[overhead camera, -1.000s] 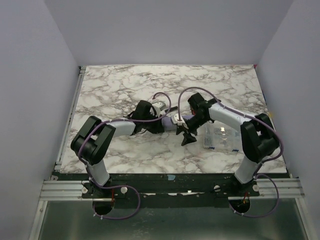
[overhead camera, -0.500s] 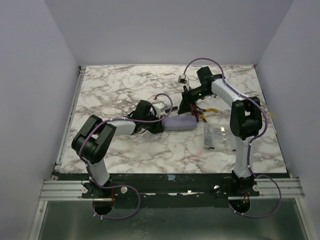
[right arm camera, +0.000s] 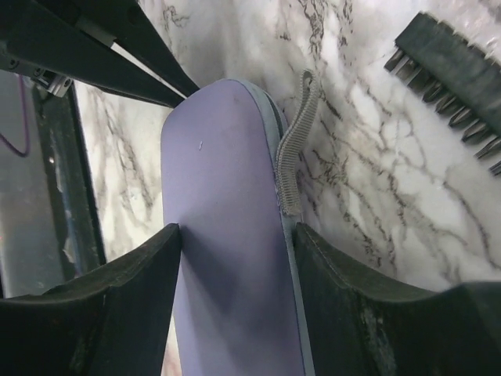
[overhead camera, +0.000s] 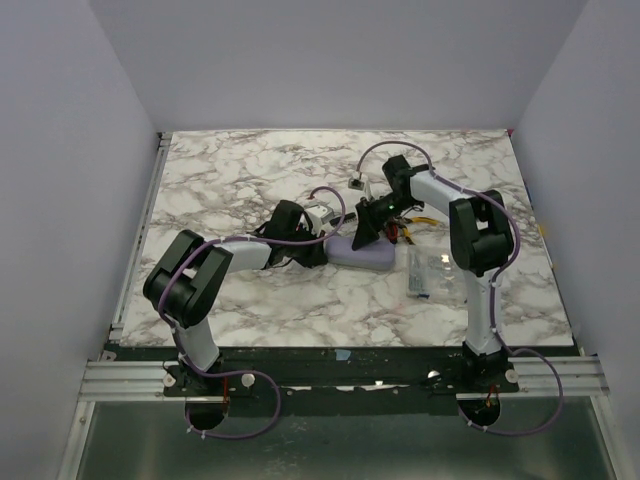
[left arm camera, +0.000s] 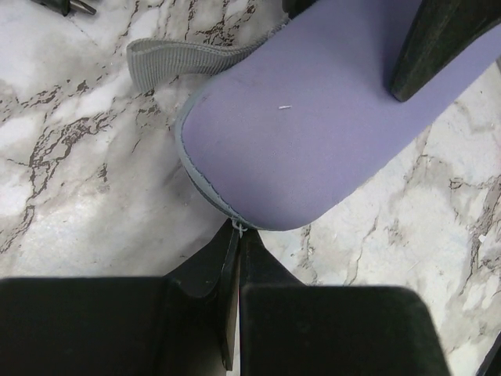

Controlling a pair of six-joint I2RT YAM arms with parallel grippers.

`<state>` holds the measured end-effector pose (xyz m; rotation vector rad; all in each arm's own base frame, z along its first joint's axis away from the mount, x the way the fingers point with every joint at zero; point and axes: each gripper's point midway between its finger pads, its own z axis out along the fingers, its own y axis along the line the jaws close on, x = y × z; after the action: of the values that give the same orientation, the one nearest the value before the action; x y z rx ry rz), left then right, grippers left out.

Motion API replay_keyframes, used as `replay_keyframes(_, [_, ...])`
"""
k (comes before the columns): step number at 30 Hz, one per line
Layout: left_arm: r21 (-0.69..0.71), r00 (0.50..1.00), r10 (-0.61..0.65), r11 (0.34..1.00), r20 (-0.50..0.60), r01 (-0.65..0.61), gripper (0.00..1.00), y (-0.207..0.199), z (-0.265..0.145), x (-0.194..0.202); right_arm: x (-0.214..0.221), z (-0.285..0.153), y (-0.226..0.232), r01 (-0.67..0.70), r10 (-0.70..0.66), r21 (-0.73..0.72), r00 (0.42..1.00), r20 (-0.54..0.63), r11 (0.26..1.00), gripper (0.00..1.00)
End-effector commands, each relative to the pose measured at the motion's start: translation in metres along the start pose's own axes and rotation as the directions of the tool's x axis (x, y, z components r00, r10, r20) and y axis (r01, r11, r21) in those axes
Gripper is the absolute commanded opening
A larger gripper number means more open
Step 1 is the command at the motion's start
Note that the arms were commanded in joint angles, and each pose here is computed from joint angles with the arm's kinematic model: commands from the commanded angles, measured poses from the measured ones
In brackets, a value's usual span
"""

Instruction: Open the umbrella

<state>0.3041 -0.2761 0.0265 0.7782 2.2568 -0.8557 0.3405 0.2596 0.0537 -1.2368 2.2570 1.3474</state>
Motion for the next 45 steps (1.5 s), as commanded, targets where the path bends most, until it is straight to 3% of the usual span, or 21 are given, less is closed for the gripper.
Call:
replay_keyframes(1, [0.013,1.000,0.012,1.000,-0.017,-0.012,0.00,0.000,0.003,0.003,0.014,0.009,0.003,-0.064,0.064,0.012,0.998,-0.018,0.998,0.55])
replay_keyframes(6, [0.006,1.000,0.024,1.000,-0.011,-0.024,0.00,-0.001,0.001,0.000,0.023,0.012,-0.003,-0.128,0.128,0.080,0.992,0.006,0.989,0.28])
replay_keyframes(8, [0.016,0.999,0.041,0.999,-0.024,-0.040,0.00,-0.006,0.001,0.001,0.020,0.012,-0.011,-0.159,0.155,0.138,0.987,0.040,0.978,0.02])
replay_keyframes(17, [0.045,0.999,0.026,0.999,-0.045,-0.024,0.00,-0.028,-0.005,0.014,0.013,0.003,-0.029,-0.261,0.222,0.290,0.962,0.161,0.921,0.00])
replay_keyframes(28, [0.046,0.999,-0.012,0.999,-0.046,0.014,0.00,-0.042,-0.015,0.031,0.006,-0.006,-0.037,-0.354,0.280,0.336,0.927,0.250,0.873,0.00])
replay_keyframes(33, [0.044,0.999,-0.014,0.999,-0.040,0.016,0.00,-0.040,0.002,0.016,-0.004,-0.008,-0.034,-0.452,0.342,0.310,0.872,0.350,0.836,0.00])
replay_keyframes(38, [0.010,1.000,-0.003,1.000,0.011,0.003,0.00,-0.021,0.011,-0.015,0.008,-0.003,-0.008,-0.468,0.390,0.226,0.865,0.315,0.854,0.00])
replay_keyframes(39, [0.008,1.000,0.006,1.000,0.019,-0.007,0.00,-0.016,0.012,-0.020,0.014,-0.001,0.001,-0.461,0.401,0.192,0.872,0.281,0.866,0.02])
replay_keyframes(41, [0.036,1.000,0.027,0.999,0.009,-0.027,0.00,-0.015,0.013,-0.024,0.026,0.003,0.016,-0.464,0.433,0.134,0.877,0.210,0.876,0.30])
replay_keyframes(45, [0.052,0.998,0.060,0.997,0.006,-0.060,0.00,-0.017,0.014,-0.023,0.035,0.010,0.019,-0.494,0.475,0.097,0.864,0.167,0.864,0.60])
